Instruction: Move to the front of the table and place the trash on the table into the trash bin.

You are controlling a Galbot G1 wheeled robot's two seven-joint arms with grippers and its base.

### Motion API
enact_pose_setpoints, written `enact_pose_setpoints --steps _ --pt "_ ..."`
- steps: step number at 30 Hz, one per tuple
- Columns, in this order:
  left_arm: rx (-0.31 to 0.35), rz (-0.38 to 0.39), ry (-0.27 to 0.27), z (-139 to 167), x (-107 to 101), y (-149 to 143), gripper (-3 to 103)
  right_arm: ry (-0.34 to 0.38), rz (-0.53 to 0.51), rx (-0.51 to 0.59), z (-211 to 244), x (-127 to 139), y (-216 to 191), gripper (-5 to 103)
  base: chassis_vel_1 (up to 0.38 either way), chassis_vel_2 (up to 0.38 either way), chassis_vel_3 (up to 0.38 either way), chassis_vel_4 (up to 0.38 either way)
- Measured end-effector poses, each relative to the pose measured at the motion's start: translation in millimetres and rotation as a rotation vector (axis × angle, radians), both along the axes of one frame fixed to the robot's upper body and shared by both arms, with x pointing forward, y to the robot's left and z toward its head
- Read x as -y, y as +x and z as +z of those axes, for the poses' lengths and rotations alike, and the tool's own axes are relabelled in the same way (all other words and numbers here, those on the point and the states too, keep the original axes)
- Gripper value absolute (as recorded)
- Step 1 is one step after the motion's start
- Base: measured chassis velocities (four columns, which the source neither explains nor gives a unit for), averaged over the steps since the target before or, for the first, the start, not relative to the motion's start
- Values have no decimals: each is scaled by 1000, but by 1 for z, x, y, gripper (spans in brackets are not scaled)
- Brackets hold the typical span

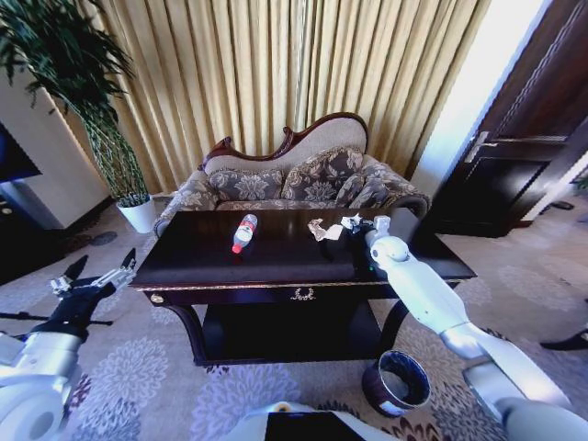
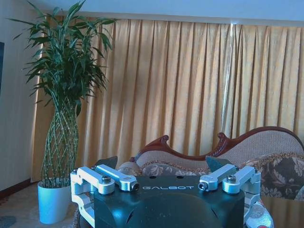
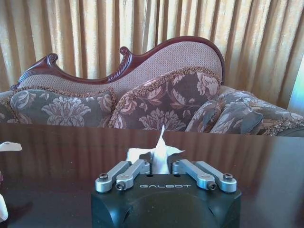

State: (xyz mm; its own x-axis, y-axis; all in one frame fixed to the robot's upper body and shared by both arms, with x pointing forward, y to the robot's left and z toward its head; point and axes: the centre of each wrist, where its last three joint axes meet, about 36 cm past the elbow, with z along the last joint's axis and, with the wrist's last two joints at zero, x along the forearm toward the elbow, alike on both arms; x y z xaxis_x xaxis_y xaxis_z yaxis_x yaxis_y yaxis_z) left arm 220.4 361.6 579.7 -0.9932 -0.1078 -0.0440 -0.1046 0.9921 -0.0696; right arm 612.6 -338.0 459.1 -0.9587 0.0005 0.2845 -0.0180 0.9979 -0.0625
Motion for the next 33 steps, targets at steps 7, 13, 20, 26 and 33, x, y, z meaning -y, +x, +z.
enact_pose_setpoints --steps 7,13,20,26,33 --pt "2 -2 4 1 0 0 100 7 5 9 2 -2 -4 1 0 0 0 0" --pt "4 -1 4 1 0 1 100 54 10 51 16 -4 -14 0 0 0 0 0" --pt "16 4 6 5 -3 1 100 156 53 177 61 2 -79 0 0 0 0 0" --pt "23 4 10 6 -4 2 100 154 86 210 76 8 -119 0 0 0 0 0" --pt "31 -1 -2 5 0 5 100 95 101 267 84 0 -184 0 0 0 0 0"
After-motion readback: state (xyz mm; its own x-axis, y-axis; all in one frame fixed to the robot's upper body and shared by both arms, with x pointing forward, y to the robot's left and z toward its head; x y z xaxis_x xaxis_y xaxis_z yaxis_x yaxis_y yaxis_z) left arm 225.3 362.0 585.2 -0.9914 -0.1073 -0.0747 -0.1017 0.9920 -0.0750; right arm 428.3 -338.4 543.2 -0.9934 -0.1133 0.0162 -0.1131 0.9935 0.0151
